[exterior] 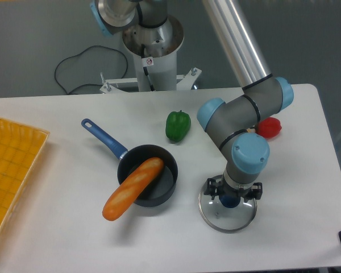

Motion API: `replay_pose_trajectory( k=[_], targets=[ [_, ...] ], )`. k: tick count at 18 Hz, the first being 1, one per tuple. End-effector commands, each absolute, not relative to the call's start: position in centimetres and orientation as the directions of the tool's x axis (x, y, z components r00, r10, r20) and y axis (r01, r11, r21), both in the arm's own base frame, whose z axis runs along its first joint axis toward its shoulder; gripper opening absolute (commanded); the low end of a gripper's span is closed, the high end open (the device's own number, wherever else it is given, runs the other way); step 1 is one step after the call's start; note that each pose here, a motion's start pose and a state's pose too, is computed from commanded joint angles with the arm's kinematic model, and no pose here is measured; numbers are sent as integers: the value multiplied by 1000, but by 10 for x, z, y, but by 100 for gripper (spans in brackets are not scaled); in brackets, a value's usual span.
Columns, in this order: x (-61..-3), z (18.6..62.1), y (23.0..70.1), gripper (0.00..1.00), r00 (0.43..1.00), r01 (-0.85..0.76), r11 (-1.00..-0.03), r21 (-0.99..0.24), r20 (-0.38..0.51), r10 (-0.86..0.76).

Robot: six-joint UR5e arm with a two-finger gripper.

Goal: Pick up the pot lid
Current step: 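Lower the gripper onto the blue knob and close on it, then lift the glass lid by its knob off the table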

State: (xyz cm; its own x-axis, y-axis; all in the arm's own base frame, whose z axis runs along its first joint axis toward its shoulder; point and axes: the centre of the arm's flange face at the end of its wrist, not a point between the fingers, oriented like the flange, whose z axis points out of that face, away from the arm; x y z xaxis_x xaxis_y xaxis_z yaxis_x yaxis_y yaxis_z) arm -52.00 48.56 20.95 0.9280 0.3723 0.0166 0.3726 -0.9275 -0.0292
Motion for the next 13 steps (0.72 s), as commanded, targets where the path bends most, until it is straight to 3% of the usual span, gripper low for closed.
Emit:
replay_pose_trajectory(
  k=[5, 13],
  targets=[
    [-520, 210, 485, 58, 930, 368, -929, -28, 15, 368],
    [-519, 211, 485, 44, 931, 365, -930, -30, 14, 365]
  ],
)
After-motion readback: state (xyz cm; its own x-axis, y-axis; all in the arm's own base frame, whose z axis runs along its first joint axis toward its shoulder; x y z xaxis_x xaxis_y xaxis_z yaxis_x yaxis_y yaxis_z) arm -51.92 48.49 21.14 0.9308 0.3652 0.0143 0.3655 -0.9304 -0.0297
